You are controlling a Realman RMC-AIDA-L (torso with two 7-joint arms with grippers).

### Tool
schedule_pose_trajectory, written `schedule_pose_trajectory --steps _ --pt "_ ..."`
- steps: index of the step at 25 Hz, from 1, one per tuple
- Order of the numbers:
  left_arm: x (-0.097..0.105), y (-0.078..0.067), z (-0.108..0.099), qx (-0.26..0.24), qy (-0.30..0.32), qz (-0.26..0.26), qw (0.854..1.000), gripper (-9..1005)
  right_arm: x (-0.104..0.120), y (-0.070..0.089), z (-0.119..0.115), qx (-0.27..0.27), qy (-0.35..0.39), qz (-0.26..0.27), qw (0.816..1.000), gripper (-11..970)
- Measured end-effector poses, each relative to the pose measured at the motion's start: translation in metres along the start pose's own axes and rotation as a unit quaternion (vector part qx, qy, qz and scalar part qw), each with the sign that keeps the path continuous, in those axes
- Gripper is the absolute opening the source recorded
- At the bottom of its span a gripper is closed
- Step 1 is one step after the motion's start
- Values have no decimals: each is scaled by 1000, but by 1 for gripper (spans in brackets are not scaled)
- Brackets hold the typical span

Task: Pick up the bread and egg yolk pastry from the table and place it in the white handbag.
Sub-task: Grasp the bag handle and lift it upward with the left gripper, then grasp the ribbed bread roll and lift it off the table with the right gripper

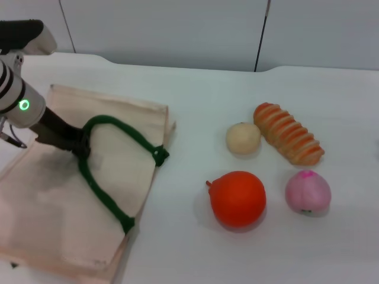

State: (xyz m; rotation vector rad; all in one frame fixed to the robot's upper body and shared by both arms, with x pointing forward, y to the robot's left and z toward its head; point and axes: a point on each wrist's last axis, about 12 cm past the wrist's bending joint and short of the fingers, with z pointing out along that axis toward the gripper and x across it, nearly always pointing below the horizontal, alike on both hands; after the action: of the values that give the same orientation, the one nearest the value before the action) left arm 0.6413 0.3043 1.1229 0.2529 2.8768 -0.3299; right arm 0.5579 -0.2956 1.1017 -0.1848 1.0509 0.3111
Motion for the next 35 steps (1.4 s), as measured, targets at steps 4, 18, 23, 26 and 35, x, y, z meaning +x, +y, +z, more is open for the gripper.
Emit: schedule_pose_trajectory --steps 4,18,23,26,35 --pt "-7 -3 -1 35 -55 7 998 113 0 0 -2 1 2 0 1000 829" --pt "11 -24 -36 333 -264 107 899 113 5 10 19 -170 91 91 977 828" --pt "22 -31 -41 395 -302 158 853 113 5 12 25 -211 113 96 966 828" --pt "26 -32 -45 424 -323 179 827 114 5 15 26 -234 124 91 960 828" --pt "47 -15 -63 460 -405 184 768 114 8 14 30 -286 176 89 938 828"
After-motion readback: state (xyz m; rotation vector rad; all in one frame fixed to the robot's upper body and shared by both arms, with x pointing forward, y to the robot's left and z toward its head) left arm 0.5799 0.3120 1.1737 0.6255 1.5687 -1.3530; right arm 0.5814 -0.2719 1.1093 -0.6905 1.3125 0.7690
